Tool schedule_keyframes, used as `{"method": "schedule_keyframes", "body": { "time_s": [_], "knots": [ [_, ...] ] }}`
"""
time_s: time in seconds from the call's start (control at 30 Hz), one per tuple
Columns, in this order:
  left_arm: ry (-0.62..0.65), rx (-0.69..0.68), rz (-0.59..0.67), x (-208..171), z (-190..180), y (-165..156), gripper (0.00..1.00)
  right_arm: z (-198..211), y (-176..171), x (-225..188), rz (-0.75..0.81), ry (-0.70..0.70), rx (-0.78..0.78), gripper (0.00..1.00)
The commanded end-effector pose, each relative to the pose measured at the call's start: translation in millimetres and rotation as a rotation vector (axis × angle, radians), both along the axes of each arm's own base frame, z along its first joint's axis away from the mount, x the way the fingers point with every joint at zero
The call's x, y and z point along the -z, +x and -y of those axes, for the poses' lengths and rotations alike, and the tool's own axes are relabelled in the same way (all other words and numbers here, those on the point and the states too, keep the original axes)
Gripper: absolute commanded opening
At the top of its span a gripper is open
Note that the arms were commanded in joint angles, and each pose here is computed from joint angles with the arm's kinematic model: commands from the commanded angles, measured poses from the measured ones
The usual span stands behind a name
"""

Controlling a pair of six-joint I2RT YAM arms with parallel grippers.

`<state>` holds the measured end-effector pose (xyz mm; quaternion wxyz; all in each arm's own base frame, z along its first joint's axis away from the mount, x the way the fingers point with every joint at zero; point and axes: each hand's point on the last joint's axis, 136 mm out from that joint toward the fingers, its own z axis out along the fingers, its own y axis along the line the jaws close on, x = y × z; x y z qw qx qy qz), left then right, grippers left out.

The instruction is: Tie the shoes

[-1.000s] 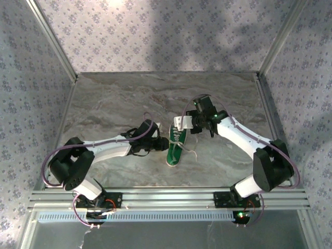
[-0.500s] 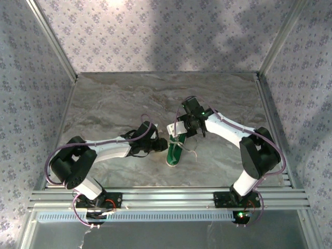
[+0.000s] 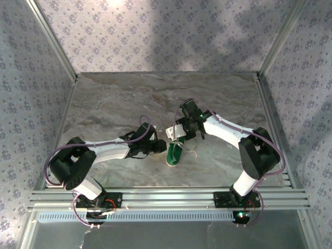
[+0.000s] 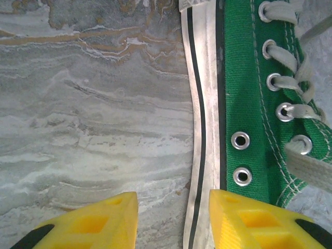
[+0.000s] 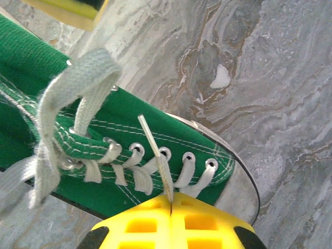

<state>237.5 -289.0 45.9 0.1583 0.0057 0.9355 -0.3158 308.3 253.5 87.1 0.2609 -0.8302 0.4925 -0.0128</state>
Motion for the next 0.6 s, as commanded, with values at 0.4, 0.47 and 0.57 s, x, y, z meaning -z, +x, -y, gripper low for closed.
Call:
{"method": "schedule_keyframes", "body": {
  "time_s": [0.4, 0.47, 0.57],
  "knots": [
    [-0.101, 0.03, 0.069, -30, 14, 7, 0.45, 13, -29, 12, -0.021, -0.07, -0.126, 0.0],
    [-0.103, 0.019, 0.069, -30, 13, 10, 0.45, 12, -30, 11, -0.024, -0.066, -0.129, 0.0],
    [-0.108, 0.017, 0.076, -33, 14, 13, 0.45, 10, -32, 9, -0.025, -0.054, -0.136, 0.0]
  ]
}}
